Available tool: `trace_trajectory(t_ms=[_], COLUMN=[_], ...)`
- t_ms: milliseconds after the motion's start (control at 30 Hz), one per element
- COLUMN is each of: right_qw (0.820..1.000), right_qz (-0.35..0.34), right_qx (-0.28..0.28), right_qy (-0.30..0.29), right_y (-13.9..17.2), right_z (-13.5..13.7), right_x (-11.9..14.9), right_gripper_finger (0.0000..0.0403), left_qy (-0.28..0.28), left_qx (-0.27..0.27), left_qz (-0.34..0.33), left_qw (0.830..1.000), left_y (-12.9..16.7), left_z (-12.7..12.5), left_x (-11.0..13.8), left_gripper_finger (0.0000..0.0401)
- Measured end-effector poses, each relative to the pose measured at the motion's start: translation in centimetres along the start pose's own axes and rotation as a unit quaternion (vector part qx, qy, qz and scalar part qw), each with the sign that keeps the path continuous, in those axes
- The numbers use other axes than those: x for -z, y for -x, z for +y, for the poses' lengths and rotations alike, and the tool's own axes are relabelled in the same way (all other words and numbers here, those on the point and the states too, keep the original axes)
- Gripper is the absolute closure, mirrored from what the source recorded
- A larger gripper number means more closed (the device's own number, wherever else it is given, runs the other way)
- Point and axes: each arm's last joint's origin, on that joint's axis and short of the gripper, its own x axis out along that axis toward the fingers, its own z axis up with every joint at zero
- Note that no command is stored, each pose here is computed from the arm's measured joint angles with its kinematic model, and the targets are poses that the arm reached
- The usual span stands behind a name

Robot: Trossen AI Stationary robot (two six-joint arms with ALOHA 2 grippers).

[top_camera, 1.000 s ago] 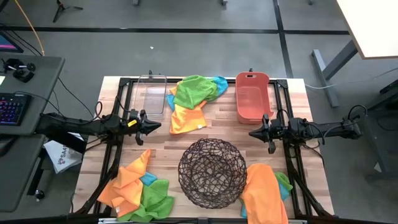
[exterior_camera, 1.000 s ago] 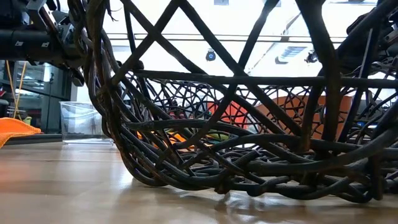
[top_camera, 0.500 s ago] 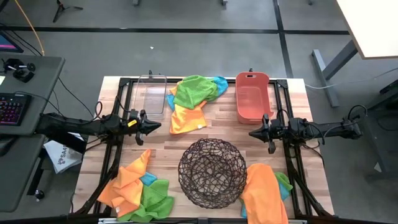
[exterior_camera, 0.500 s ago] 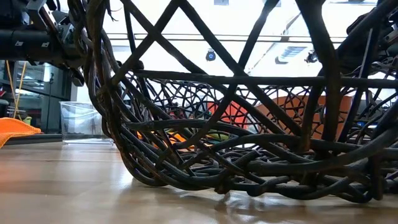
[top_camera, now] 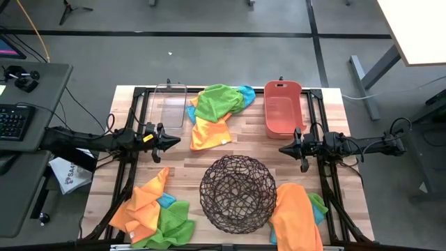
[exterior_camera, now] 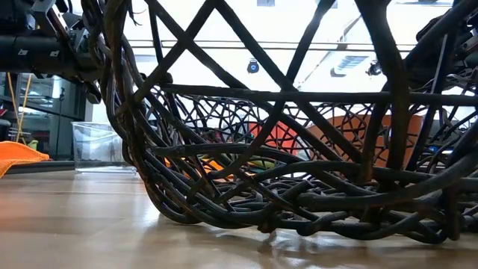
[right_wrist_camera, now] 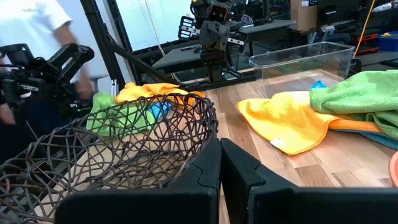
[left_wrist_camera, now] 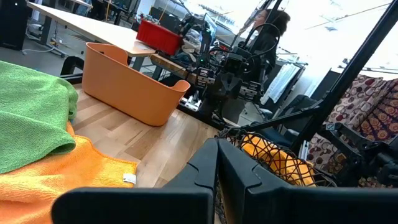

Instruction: Sort microfiber towel by color & place in baskets

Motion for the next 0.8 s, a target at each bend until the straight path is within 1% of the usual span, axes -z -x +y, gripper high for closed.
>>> trace_trajectory(t_ms=[700, 800], right_qw=[1.000, 1.000], right_qz=[0.000, 0.000], right_qx=[0.000, 0.000], right_qy=[0.000, 0.000], right_y=[0.00, 0.00], right_z=[0.00, 0.00], right_x=[0.00, 0.00], right_gripper_finger=[0.0402, 0.0402], left_qy=[0.001, 0.036], left_qx=[0.000, 0.006], left_qz=[0.000, -0.021], left_qw=[1.000, 0.999], left_y=[0.00, 0.01], left_z=[-0.01, -0.15], left_x=[-0.01, -0.39], left_gripper_finger=[0.0401, 0.0401])
